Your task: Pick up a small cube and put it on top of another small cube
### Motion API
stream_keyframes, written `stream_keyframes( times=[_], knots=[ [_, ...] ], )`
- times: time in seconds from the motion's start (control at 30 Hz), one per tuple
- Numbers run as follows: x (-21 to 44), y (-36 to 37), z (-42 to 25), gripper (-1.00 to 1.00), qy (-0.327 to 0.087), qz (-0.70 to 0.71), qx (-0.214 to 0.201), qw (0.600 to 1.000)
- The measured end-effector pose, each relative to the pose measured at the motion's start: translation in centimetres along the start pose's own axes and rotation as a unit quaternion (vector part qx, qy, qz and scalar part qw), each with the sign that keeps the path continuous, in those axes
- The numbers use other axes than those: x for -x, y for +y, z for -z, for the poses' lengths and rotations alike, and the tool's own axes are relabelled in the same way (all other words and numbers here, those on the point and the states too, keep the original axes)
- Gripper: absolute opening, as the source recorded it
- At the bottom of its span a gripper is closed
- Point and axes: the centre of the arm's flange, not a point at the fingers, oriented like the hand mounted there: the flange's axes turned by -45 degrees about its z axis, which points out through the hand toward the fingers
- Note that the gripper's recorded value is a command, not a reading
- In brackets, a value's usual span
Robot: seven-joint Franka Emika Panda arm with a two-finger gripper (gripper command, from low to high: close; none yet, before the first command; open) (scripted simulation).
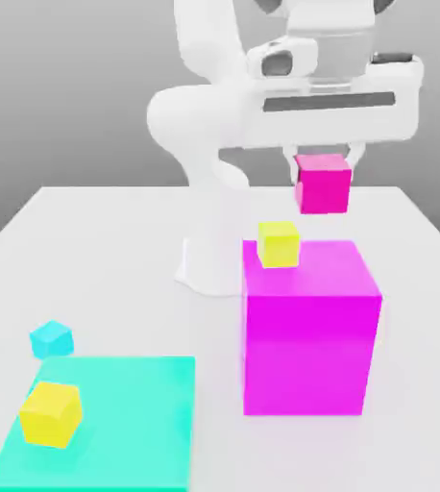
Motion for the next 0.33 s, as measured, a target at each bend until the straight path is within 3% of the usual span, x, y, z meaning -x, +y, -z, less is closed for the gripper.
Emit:
stream_keyframes(
  times=[0.2, 0.23, 0.33],
  knots=[
    [2.3, 1.5, -4.1, -1.00, 0.001, 0.035, 0.009, 0.999],
    [2.4, 1.5, -5.4, 1.00, 0.001, 0.035, 0.010, 0.999],
    [2.4, 1.5, -5.4, 1.00, 0.001, 0.035, 0.010, 0.999]
  ],
)
